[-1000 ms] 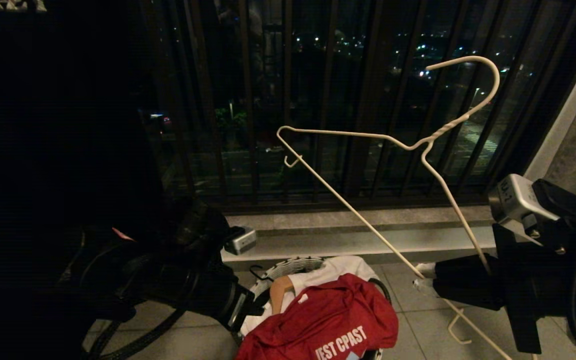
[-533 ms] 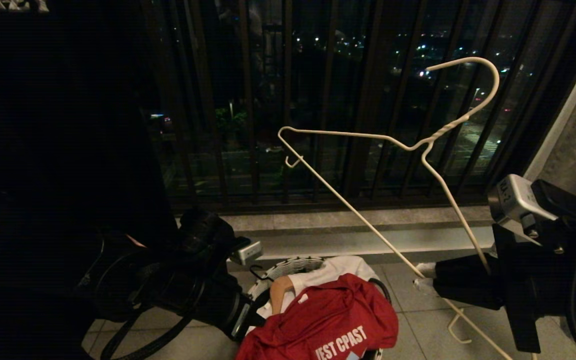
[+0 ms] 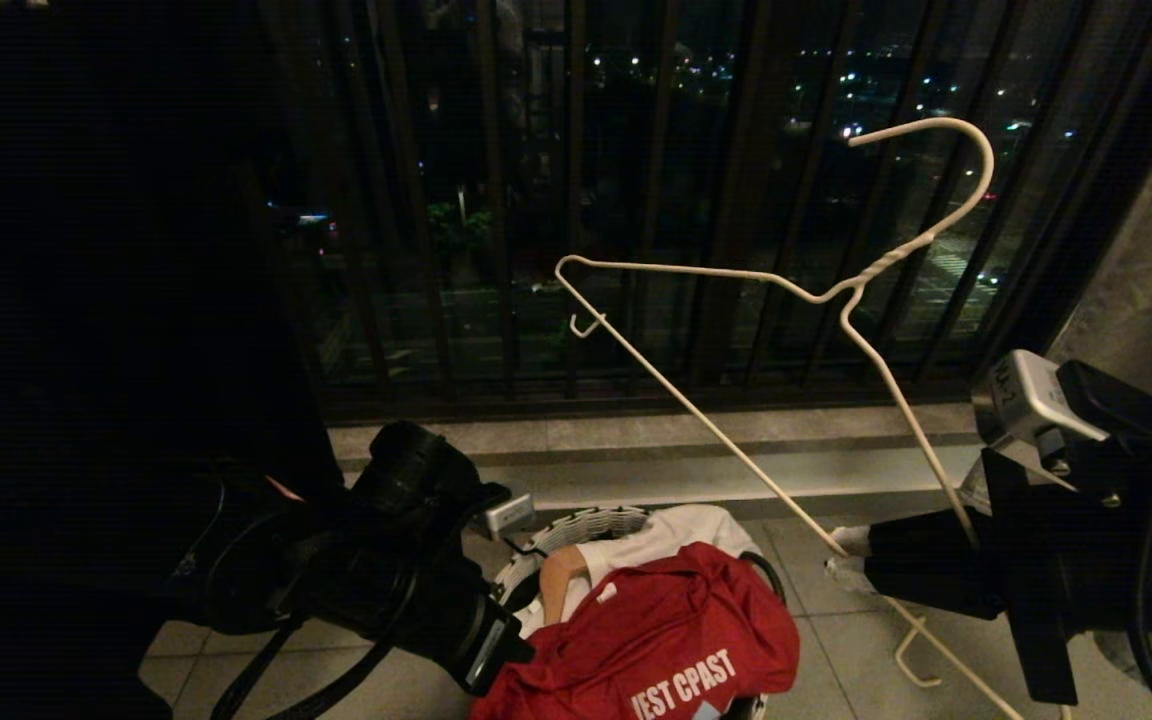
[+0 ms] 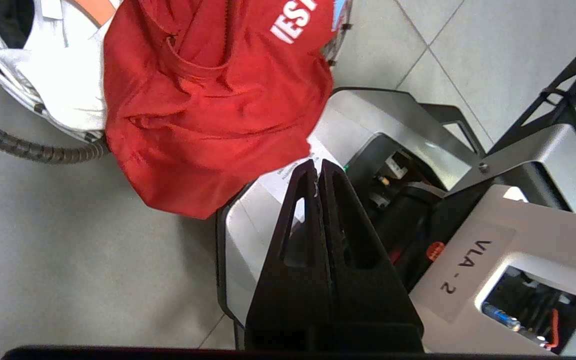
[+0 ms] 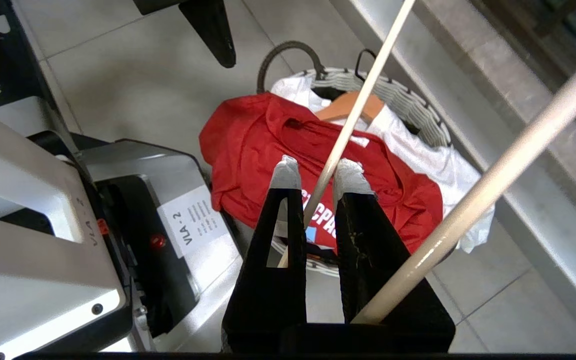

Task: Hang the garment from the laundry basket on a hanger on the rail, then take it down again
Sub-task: Pick up clothes from the basket

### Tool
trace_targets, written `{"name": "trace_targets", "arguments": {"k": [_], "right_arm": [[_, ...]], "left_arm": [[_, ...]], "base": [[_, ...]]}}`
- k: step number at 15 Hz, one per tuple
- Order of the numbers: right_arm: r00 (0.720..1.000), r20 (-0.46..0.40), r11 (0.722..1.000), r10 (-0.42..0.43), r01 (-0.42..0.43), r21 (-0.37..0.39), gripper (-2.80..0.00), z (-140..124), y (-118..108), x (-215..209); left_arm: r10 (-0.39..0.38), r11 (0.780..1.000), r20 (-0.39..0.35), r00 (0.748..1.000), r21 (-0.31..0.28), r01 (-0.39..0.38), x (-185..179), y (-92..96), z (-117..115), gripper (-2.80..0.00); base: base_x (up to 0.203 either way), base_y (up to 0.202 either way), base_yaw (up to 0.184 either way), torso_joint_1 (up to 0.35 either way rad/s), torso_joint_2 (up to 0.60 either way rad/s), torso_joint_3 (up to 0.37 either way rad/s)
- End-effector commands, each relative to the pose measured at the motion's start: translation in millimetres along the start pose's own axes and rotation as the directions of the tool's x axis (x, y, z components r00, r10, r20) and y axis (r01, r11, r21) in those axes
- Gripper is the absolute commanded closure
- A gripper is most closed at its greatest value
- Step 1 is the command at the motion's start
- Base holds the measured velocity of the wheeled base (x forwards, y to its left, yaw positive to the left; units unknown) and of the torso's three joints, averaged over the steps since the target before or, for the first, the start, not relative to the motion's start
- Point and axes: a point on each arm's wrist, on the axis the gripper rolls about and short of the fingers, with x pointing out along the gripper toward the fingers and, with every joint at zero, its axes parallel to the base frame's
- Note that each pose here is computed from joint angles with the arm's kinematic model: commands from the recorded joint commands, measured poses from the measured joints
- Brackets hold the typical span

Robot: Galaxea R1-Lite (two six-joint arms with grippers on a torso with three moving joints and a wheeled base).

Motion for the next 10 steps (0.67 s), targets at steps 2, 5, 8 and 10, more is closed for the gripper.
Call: {"name": "trace_targets", "arguments": {"k": [2,5,8,10], "right_arm": [[1.000,-0.001,1.000,0.003,-0.003,-0.002,0.00,0,0,0],[1.000,0.003,1.000,0.003,-0.003,-0.005,0.00,0,1,-1],[1.000,0.003,1.000,0.001,-0.001,-0.006,0.00,0,1,-1],[1.000,0.002,1.000,0.002,-0.002,-0.005,0.00,0,1,-1]], "left_arm": [[0.000,1.000,-0.003,1.000,-0.008,0.000,4,2.3,3,0.00],[0.000,1.000,0.014,1.000,-0.003,0.000,1,0.8,7,0.00],[0.008,1.000,0.017,1.000,0.000,-0.008,0,0.3,9,0.00],[0.052,0.999,0.025,0.998,0.001,-0.052,0,1.7,13,0.00]], "base": [[0.000,0.000,0.000,0.007,0.00,-0.185],[0.000,0.000,0.000,0.004,0.00,-0.195],[0.000,0.000,0.000,0.003,0.00,-0.198],[0.000,0.000,0.000,0.005,0.00,-0.202]]}}
